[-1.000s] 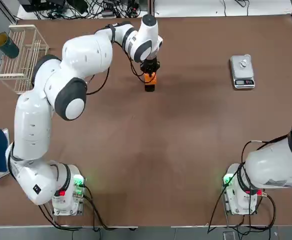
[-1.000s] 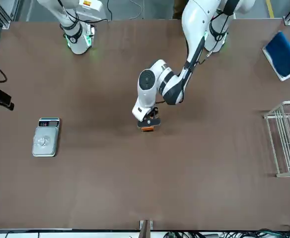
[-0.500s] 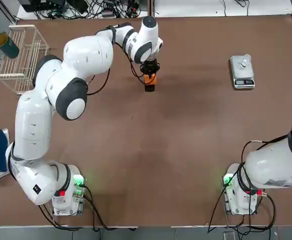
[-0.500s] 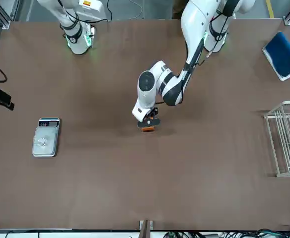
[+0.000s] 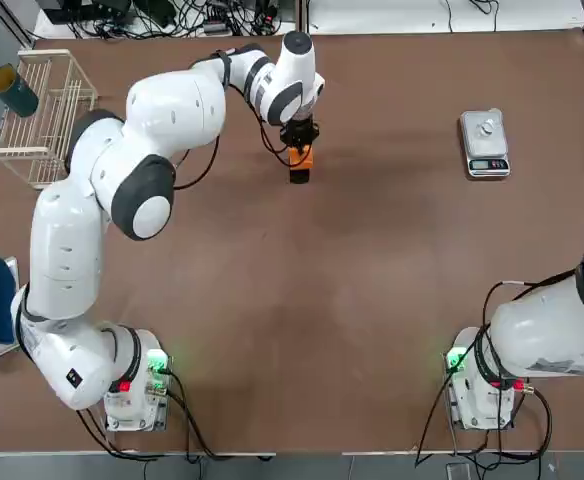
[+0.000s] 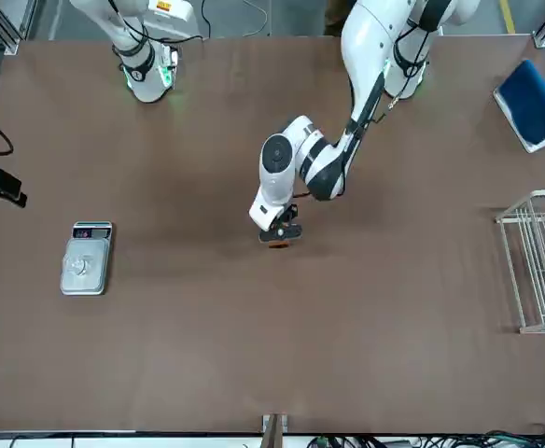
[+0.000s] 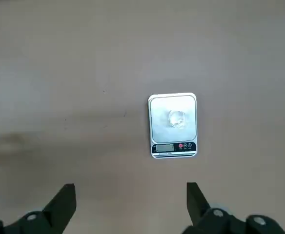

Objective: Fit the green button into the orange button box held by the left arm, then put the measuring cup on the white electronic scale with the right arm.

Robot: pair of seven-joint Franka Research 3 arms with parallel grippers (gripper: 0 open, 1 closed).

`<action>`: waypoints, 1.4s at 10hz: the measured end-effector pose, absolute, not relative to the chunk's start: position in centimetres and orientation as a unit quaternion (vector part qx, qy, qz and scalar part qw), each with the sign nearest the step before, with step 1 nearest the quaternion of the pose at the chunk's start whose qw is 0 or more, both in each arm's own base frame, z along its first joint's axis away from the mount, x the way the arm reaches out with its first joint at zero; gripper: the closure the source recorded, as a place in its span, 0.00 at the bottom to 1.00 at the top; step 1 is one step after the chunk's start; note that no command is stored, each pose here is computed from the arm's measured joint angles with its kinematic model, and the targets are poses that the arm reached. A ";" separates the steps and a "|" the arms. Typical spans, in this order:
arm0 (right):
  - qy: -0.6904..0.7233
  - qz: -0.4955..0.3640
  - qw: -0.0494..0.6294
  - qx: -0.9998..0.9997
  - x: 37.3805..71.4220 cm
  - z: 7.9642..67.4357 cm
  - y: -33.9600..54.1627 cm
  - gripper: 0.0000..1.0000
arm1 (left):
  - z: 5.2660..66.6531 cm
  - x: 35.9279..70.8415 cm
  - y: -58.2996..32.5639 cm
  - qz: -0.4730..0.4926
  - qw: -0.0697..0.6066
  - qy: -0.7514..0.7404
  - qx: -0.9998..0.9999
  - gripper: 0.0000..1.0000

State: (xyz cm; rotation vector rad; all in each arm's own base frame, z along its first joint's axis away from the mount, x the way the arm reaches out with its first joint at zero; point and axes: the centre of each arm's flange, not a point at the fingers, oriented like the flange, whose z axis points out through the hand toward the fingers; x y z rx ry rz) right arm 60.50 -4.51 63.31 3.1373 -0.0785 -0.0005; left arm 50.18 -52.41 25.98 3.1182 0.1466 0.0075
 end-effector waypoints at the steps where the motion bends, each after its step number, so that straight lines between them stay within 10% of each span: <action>1: -0.025 0.000 0.002 1.000 60.5 63.3 -4.5 0.00 | 26.0 50.2 -52.4 0.006 0.011 0.046 0.999 0.99; 14: -0.024 -0.001 0.001 1.000 60.5 63.3 -4.4 0.00 | 25.6 50.4 -52.4 0.012 0.011 0.040 0.999 0.99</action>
